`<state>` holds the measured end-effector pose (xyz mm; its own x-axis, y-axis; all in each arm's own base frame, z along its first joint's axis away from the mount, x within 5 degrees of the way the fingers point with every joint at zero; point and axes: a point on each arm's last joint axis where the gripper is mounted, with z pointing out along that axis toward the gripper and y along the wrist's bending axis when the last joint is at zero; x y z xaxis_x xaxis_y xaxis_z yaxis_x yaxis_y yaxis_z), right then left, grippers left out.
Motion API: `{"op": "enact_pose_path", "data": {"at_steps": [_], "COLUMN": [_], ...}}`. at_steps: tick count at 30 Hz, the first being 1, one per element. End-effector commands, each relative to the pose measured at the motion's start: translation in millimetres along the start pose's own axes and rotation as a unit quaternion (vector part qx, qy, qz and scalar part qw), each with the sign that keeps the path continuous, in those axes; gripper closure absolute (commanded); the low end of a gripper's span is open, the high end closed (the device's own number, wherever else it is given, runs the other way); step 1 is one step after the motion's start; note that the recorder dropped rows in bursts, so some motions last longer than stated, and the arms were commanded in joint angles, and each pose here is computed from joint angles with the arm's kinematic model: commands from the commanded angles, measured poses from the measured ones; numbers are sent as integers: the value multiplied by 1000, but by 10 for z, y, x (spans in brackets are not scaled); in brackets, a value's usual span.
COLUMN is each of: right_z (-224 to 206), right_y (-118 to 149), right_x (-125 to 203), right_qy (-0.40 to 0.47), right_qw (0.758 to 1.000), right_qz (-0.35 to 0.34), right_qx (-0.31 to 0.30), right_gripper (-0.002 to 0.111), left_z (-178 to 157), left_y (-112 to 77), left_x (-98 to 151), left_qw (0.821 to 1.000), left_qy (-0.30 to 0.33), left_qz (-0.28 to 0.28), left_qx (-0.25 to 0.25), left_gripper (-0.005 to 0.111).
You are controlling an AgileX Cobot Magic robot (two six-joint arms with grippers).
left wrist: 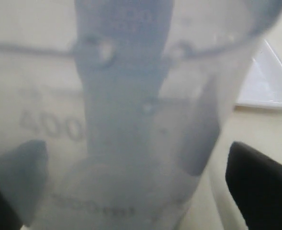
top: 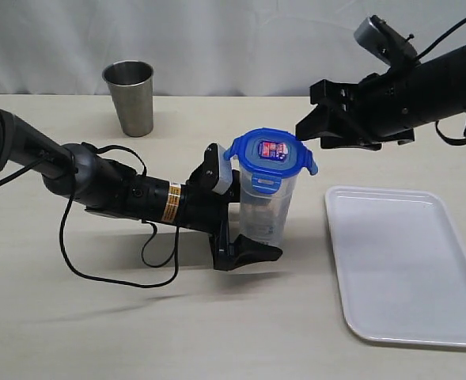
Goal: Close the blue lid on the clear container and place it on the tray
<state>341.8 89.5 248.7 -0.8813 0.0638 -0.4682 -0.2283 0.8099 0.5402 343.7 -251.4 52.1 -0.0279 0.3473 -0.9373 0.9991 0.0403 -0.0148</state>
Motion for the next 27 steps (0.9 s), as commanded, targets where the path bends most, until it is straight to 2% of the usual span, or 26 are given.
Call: {"op": "enact_pose_path", "data": {"at_steps": [1, 8, 12, 17, 23, 27], "right_z": [-88, -335, -301, -199, -195, -184], "right_y": [-21, 203, 179, 41, 133, 124], "right_x": [-49, -7, 118, 208, 174, 172], "right_qy": [12, 28, 53, 30, 10, 10], "right_qw": [999, 1000, 999, 999, 999, 999], "right_qz": [-7, -10, 5, 24, 21, 21], "right_qx": [48, 11, 2, 29, -23, -22], "right_gripper": [62, 62, 62, 62, 62, 62], "left_z": [0, 0, 0, 0, 0, 0], "left_y": [18, 18, 18, 19, 19, 19], "left_x": [-25, -25, -25, -24, -24, -24], "left_qw": [1000, 1000, 1000, 1000, 1000, 1000], "left_qy": [-6, -6, -6, -5, -5, -5], "left_qz": [2, 2, 2, 2, 2, 2], "left_qx": [-3, -3, -3, -3, -3, -3], "left_gripper": [3, 3, 3, 3, 3, 3]}}
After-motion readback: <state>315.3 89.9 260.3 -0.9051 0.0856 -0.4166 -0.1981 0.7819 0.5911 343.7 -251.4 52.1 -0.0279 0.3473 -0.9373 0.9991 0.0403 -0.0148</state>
